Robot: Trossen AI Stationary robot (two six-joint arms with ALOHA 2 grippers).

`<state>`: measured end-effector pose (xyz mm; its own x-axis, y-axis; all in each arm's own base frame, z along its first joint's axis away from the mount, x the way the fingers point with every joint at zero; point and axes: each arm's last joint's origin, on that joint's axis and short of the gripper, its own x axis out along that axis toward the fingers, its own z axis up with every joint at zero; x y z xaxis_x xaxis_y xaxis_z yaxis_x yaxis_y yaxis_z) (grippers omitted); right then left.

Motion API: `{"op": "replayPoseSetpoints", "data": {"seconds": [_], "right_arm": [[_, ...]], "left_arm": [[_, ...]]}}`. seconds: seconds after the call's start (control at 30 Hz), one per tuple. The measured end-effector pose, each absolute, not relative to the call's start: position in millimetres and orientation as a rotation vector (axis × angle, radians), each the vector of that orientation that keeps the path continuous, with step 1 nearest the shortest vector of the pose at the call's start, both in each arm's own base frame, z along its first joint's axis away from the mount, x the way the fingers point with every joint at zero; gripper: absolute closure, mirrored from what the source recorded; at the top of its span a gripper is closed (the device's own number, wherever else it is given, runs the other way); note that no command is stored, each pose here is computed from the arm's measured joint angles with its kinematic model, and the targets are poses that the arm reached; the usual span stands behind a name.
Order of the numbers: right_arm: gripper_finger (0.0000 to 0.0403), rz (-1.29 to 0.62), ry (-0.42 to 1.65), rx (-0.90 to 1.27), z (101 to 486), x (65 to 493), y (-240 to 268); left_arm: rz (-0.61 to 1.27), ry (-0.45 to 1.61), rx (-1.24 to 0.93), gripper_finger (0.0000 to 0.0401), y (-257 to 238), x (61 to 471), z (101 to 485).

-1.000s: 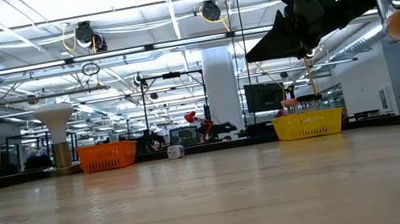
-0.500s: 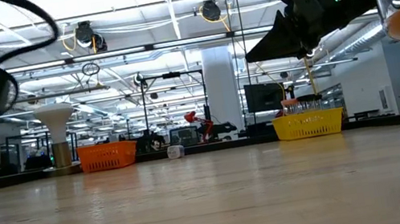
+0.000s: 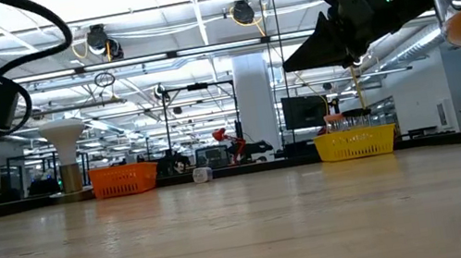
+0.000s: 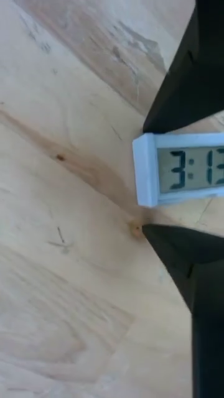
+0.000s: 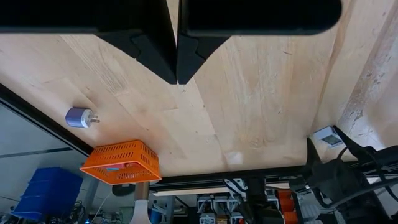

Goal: Pick & Place Office items
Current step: Put the white digital clock into the orange bin

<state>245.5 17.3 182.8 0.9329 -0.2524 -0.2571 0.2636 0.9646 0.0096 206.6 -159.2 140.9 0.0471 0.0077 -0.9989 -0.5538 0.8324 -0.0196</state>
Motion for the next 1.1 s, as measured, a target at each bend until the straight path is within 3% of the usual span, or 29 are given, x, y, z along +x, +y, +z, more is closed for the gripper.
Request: {"op": "replayPoseSetpoints", "data": {"seconds": [0.2, 0.33, 0.63, 1.1], "right_arm": [[0.0399, -0.264, 0.257, 0.044, 182.8, 245.5, 17.3], [0.0399, -0.264, 0.257, 0.044, 182.8, 245.5, 17.3], [0.0399, -0.264, 0.257, 0.044, 182.9, 245.6, 17.3], [0.0399, -0.264, 0.257, 0.044, 182.9, 245.6, 17.3]], "left_arm": [[0.424, 1.441, -0.441, 0.0253, -159.2, 205.8, 145.6], [0.414, 1.351, -0.442, 0.0254, -142.2, 207.2, 169.9], [0.615, 1.15, -0.452, 0.0254, -54.6, 196.1, 228.2], [0.79, 1.129, -0.354, 0.0247, 72.8, 196.5, 264.2]]}}
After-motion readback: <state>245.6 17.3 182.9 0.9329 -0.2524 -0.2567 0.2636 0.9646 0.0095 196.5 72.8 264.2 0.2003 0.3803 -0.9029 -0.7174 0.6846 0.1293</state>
